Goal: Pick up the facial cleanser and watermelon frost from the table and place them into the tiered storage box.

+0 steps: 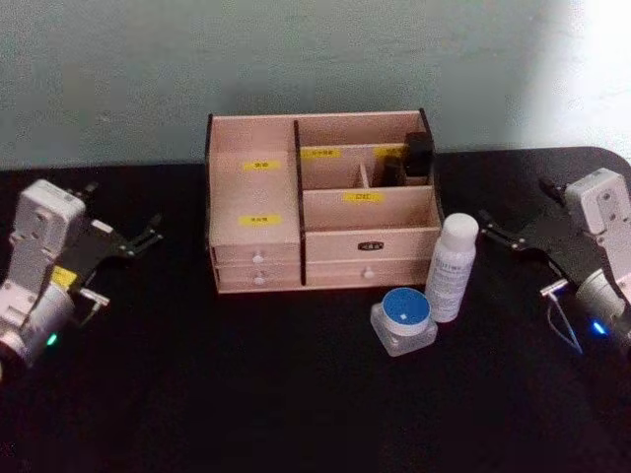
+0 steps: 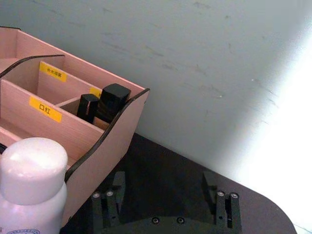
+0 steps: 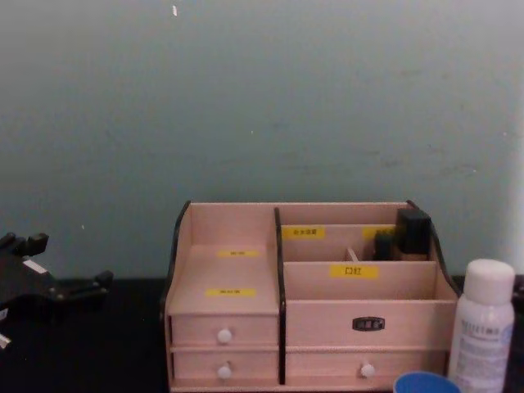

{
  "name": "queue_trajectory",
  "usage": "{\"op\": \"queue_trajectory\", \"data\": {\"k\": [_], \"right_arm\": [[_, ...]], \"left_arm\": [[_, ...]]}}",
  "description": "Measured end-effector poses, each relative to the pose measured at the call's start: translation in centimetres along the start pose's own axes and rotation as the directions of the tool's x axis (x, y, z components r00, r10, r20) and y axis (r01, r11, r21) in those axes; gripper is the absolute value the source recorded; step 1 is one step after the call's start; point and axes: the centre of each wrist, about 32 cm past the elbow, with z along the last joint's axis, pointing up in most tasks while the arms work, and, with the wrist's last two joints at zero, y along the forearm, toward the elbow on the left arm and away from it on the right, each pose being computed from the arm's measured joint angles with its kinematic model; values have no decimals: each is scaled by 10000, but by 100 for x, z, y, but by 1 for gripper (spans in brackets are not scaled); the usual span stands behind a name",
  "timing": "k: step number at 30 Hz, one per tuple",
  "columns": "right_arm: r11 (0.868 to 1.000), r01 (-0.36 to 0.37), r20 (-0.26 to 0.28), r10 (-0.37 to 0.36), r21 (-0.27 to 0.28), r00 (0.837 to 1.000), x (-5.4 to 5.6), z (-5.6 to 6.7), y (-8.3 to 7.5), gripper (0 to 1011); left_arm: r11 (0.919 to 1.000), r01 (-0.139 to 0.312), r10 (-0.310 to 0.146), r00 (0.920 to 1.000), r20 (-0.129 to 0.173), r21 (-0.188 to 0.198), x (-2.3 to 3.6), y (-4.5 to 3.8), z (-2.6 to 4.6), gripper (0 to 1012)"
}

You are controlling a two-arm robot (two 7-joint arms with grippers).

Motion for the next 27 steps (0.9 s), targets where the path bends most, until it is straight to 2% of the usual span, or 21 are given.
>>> {"op": "queue_trajectory", "data": {"k": [4,12,21,27], "right_arm": [[10000,3,-57,-3,-16,10000,12,-17,-29,1003],[9998,-98,-198,95,-148,9998,54,-43,-211,1003],[9972,-652,-651,628,-353,9959,70,-23,-534,1002],[9903,-1318,-1155,1260,-437,9853,48,33,-740,1003]], "left_arm": [[10000,-1,1,10000,0,0,1,0,0,1001],[10000,0,0,10000,0,1,0,0,0,1001],[10000,-1,1,10000,1,0,0,0,0,1001],[10000,-1,1,10000,1,1,0,0,0,1001]]}}
